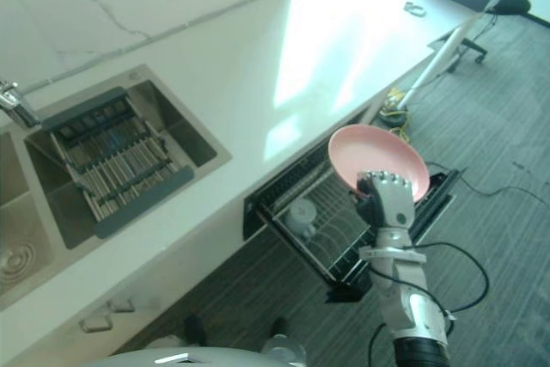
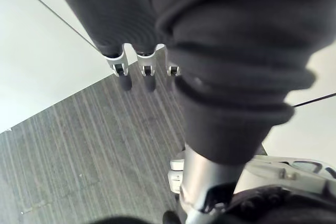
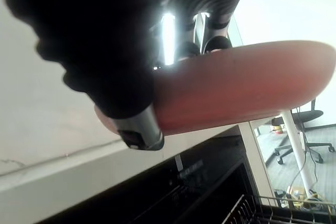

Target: Walk over to the sink, pick up the cup, carry it to the dishwasher, place the cup inside the dishwasher, then close the dishwasher door

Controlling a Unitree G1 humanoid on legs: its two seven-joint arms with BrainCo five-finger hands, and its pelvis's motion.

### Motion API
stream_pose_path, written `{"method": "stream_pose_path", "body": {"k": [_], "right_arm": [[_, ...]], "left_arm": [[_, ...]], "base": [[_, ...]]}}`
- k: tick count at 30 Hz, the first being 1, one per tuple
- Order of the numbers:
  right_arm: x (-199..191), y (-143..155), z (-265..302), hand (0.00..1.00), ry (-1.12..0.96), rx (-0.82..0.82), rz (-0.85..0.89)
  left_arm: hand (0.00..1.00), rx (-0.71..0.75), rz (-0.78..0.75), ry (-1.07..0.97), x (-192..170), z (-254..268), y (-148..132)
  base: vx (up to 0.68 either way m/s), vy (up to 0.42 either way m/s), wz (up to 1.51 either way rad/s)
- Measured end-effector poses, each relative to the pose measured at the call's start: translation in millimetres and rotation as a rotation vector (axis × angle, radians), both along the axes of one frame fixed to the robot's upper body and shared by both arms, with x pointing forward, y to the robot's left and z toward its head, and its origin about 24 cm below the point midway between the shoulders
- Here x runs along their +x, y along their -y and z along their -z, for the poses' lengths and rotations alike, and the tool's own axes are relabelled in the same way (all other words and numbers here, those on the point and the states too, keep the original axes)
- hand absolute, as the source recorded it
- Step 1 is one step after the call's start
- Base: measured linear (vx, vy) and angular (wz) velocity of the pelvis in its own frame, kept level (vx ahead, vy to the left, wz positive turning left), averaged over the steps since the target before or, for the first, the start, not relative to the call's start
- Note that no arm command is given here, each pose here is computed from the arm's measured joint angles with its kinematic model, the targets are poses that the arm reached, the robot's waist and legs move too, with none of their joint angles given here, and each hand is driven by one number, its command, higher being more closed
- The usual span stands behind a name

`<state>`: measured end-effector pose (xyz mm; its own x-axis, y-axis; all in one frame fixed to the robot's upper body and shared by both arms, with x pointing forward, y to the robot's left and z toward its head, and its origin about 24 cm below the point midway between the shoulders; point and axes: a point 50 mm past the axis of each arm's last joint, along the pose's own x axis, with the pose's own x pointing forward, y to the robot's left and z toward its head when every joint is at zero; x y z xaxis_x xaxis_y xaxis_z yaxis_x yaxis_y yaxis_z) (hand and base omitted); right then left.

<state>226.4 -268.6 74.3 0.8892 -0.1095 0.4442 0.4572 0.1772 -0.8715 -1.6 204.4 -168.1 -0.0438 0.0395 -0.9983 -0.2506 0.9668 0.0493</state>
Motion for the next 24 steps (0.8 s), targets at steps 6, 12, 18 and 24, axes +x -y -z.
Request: {"method": "stream_pose_path", "body": {"k": [6, 12, 18, 24], "right_arm": [[8, 12, 19, 1.0, -0.085, 0.051, 0.11], [19, 31, 26, 1.0, -0.108, 0.103, 0.256], [39, 45, 12, 1.0, -0.075, 0.113, 0.325], [65, 59, -26, 1.0, 0.015, 0.146, 0.363]], "left_arm": [[0.0, -0.001, 0.002, 0.017, 3, 0, 1], [0.0, -0.022, 0.011, 0.058, 17, 0, 3], [0.0, -0.029, 0.023, 0.112, 35, -2, 2], [0.0, -0.046, 0.006, 0.181, 59, -5, 4]], "base": [[-0.02, 0.033, 0.17], [-0.01, 0.037, 0.18], [-0.01, 0.007, 0.08], [-0.05, -0.01, 0.04]]}}
